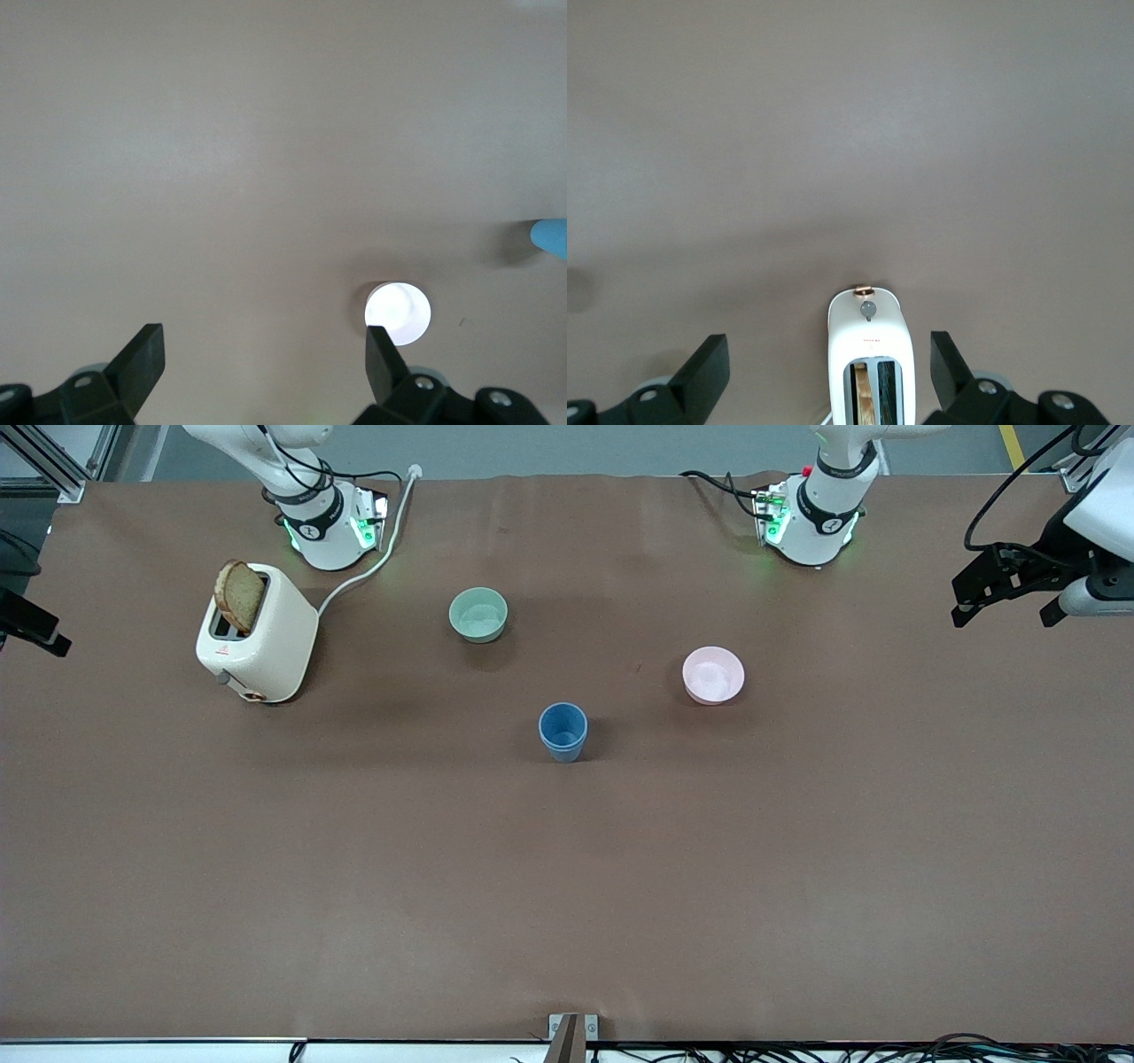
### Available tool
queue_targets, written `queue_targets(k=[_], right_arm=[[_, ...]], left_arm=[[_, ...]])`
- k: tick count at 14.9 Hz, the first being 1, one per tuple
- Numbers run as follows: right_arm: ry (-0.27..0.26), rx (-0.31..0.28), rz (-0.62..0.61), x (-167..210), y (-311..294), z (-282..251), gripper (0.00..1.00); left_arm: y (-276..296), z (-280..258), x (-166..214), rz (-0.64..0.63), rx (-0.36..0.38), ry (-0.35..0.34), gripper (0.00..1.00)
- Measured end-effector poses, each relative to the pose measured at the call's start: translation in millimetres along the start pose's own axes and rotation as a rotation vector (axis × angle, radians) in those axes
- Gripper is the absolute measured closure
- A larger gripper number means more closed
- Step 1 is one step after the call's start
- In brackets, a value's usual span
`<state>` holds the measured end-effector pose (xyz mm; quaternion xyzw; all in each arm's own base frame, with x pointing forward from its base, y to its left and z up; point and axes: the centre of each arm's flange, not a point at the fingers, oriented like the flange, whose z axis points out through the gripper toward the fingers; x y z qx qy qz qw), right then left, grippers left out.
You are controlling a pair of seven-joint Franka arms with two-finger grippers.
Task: Stack blue cups with both arms
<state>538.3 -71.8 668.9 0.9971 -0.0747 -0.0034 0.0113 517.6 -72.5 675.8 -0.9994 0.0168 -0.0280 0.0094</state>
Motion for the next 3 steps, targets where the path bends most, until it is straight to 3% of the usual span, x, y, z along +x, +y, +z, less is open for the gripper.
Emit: queue_targets(k=[3], right_arm=[[-0.018, 0.013, -0.011, 7.2, -5.1, 1.2, 0.00]], left_arm=[[0.1, 1.5, 0.8, 0.000, 0.000, -0.003, 0.00]])
